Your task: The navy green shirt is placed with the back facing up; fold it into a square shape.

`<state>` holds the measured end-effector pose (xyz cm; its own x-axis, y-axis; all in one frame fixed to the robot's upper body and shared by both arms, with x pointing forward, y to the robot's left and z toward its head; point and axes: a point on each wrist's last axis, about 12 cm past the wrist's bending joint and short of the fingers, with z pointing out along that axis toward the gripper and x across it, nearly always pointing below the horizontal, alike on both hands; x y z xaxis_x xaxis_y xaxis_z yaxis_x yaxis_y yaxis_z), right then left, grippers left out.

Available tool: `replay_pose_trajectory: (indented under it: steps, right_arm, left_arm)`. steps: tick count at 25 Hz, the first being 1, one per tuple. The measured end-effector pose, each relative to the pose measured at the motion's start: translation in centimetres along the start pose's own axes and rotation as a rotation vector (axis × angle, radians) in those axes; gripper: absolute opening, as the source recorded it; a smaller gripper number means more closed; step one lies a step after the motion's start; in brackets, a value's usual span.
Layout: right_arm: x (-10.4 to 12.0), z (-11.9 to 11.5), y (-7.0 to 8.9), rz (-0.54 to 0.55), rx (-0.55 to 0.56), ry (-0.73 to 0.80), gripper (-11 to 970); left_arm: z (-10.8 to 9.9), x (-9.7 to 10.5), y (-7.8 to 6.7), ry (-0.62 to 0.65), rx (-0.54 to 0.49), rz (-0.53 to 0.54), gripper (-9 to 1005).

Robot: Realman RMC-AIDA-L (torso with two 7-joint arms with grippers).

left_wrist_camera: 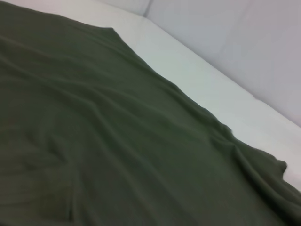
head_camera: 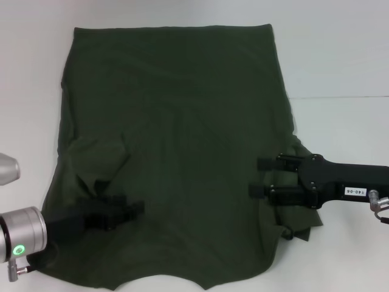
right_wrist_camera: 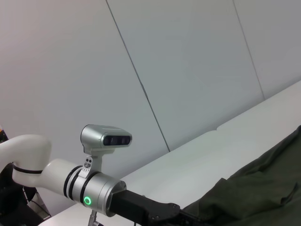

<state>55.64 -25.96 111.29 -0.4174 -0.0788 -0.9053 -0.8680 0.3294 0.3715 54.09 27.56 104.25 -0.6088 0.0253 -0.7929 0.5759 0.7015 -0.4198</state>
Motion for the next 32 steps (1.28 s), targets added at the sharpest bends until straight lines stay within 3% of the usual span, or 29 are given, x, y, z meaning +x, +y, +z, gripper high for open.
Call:
replay_pose_trajectory:
  steps: [8, 17, 23, 32]
  right_arm:
    - [0.0, -0.1, -0.1, 0.003, 0.007, -0.007, 846]
    - [0.1, -0.3, -0.1, 0.009, 0.01, -0.008, 845]
    - [0.1, -0.3, 0.0, 0.013, 0.008, -0.008, 845]
    - [-0.1, -0.1, 0.0, 0.006, -0.001, -0.006, 844]
  left_arm:
    - [-1.1, -0.6, 0.8, -0.067, -0.038, -0.029, 553]
    - [-4.2, -0.9, 3.9, -0.247, -0.244, -0.147, 561]
    - [-3.1, -0.1, 4.5, -0.219, -0.323, -0.186, 560]
    - [-1.1, -0.4, 3.3, -0.197, -0.236, -0.186, 561]
